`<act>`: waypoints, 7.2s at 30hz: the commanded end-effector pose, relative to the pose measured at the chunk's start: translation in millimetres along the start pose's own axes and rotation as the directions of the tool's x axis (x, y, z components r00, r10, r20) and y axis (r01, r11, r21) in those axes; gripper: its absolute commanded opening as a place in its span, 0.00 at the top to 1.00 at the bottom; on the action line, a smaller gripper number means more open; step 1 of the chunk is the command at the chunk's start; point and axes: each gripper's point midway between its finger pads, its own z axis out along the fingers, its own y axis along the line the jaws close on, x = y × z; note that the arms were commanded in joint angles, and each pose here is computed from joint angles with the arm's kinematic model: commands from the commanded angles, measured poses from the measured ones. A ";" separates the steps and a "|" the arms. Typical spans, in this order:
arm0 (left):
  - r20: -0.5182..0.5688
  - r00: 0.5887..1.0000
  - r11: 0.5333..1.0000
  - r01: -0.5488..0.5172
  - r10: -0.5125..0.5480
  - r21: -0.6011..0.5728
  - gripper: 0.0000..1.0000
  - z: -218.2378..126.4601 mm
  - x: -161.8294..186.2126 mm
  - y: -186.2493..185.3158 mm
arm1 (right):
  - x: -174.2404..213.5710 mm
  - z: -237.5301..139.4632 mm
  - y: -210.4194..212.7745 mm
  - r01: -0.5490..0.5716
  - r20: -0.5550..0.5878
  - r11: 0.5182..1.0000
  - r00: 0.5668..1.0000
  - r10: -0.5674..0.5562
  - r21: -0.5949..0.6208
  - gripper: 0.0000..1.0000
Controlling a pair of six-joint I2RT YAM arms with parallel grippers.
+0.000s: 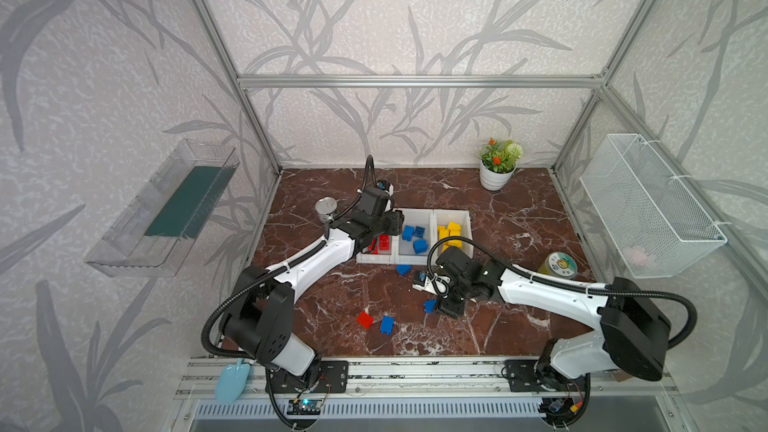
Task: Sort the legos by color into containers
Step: 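Grasp a blue brick on the table with the right gripper while the left withdraws, then carry the blue brick with the right gripper into the middle compartment and release, then lower the left gripper onto the red brick on the table and grasp it, then carry the red brick with the left gripper into the red compartment and release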
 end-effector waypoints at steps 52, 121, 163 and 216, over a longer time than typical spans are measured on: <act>0.030 0.999 0.998 0.041 -0.039 -0.056 0.41 -27.3 13.6 18.9 | -29.2 14.0 -11.8 0.152 -0.121 0.985 0.983 -0.141 0.084 0.67; -0.365 0.549 0.653 0.542 -0.752 -0.530 0.35 -127.0 235.4 64.3 | -85.0 -44.2 -137.9 -0.213 0.373 0.938 0.922 0.101 0.272 0.41; -0.444 0.394 0.593 0.556 -0.805 -0.582 0.68 -96.7 267.7 48.6 | -64.2 -35.6 -131.9 -0.241 0.361 0.936 0.922 0.139 0.255 0.43; -0.146 0.844 0.837 0.463 -0.517 -0.291 0.46 -13.3 38.4 100.3 | -66.1 -13.3 -85.4 -0.302 0.216 0.932 0.942 0.259 0.202 0.45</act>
